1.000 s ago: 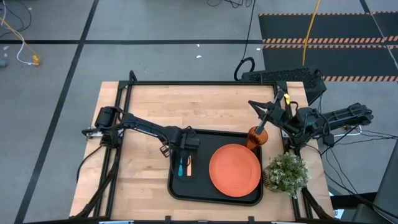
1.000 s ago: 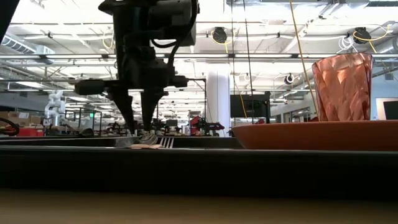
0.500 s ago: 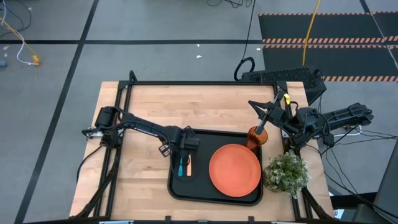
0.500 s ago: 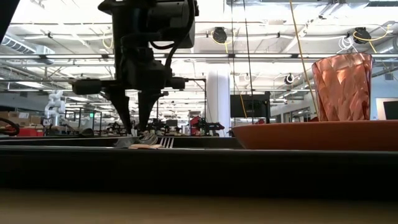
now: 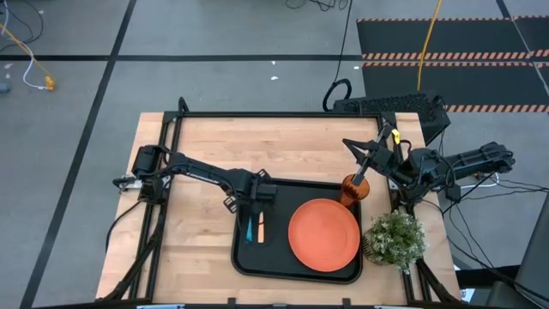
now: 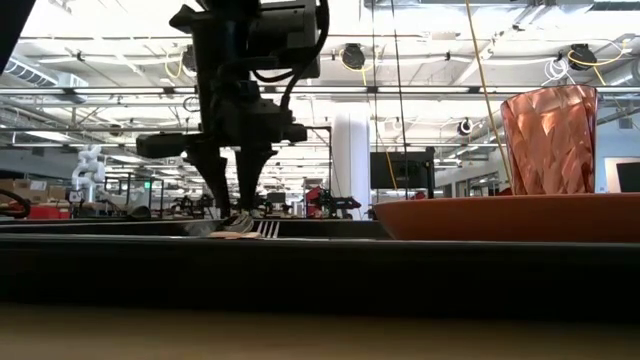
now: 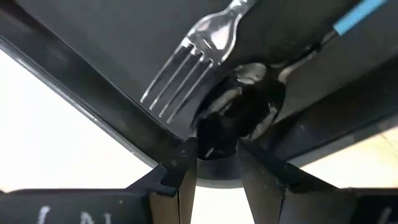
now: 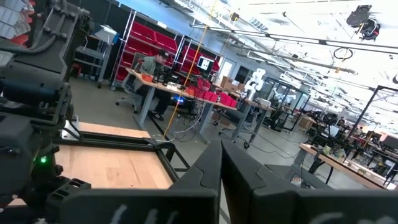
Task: Pick and place plate/cup/fork/spoon on tray
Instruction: Adjust the pink plate on the black serving tray
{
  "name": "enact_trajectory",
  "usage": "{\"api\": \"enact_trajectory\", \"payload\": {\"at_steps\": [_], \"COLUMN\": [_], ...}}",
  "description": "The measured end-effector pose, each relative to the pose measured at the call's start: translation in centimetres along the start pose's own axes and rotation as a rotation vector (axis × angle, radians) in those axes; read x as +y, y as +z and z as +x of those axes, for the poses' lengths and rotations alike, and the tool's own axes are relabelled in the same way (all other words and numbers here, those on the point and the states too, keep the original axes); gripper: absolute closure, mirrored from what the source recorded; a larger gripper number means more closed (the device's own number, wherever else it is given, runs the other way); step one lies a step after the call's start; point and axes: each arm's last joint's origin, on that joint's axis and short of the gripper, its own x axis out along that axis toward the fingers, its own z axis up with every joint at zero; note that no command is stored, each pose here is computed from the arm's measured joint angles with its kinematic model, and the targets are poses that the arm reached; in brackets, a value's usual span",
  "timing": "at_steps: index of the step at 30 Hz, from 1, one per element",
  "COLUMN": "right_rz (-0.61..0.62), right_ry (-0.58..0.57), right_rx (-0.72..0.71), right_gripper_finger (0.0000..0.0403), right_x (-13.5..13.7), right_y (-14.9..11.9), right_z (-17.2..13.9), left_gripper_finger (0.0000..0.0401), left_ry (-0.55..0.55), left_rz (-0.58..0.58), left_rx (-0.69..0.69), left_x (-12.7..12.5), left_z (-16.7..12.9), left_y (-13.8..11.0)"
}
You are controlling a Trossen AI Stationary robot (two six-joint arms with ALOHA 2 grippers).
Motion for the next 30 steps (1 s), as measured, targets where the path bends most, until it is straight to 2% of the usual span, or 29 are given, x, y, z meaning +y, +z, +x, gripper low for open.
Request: {"api": "enact_trajectory", "payload": {"at_steps": [6,11,20,30], "right_rz": [0.000,0.000,0.002,0.002], "right_ry": [0.000,0.000,0.000,0.000], "right_rx": [0.000,0.000,0.000,0.000], "right_gripper_finger": [0.0403,0.0403,0.0403,0.0403], "right_x": [0.0,0.0,0.0,0.0], "right_y": [0.0,0.0,0.0,0.0], "right_z": [0.0,0.0,0.0,0.0], "left_gripper_finger": [0.0284,0.0284,0.0284,0.0284], "left_ry": [0.010,0.027,0.016,0.042], "left_rz": [0.039,0.028,-0.038,-0.037], "left_rx": [0.044,0.053,0.004,-0.040], "left_x": [-0.1,0.1,-0.1,-0.4], "left_z": [0.0,0.0,-0.1,-0.3], "left_y": [-0.3,-0.3,0.1,1.1]}}
